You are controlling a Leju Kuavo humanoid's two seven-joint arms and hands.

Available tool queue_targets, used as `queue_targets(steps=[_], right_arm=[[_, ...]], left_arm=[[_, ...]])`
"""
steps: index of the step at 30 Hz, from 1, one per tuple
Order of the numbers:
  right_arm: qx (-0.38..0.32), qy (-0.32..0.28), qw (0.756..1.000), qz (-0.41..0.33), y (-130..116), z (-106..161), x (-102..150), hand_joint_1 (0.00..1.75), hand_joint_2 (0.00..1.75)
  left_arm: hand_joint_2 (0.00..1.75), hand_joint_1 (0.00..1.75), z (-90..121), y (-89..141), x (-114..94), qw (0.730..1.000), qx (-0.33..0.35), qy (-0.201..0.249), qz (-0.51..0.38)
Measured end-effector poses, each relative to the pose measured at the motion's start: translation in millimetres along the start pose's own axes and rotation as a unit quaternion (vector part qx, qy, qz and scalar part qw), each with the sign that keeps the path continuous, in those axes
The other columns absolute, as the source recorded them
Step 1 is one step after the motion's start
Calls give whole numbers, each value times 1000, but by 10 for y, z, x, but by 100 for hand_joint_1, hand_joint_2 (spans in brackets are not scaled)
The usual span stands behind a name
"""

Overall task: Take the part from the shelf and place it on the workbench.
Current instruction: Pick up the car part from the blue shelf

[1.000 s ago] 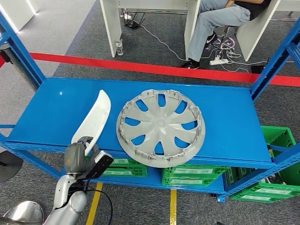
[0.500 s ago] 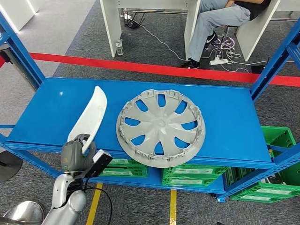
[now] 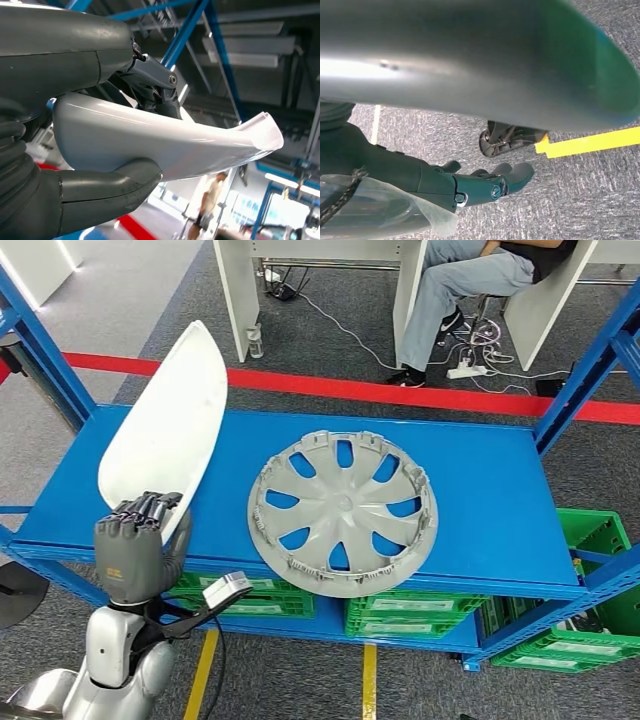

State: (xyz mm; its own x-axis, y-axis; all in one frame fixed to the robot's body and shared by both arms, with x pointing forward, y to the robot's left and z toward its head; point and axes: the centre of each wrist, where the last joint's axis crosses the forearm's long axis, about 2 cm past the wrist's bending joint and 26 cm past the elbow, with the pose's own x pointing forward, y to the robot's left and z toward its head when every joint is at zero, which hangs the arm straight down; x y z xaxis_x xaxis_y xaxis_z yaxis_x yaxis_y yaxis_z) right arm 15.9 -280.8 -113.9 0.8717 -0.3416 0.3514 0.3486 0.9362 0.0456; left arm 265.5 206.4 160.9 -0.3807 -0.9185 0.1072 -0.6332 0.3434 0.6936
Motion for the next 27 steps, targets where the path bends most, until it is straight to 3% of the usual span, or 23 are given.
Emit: queue_targets(steps=[14, 27], right_arm=[[-10, -5, 1000, 5, 70, 5, -13, 0, 0], [-10, -7, 1000, 6, 86, 5, -14, 0, 0]], left_arm=[[175, 175, -77, 221, 29, 998, 41, -27, -25], [175, 175, -47, 241, -13, 999, 44, -3, -18]])
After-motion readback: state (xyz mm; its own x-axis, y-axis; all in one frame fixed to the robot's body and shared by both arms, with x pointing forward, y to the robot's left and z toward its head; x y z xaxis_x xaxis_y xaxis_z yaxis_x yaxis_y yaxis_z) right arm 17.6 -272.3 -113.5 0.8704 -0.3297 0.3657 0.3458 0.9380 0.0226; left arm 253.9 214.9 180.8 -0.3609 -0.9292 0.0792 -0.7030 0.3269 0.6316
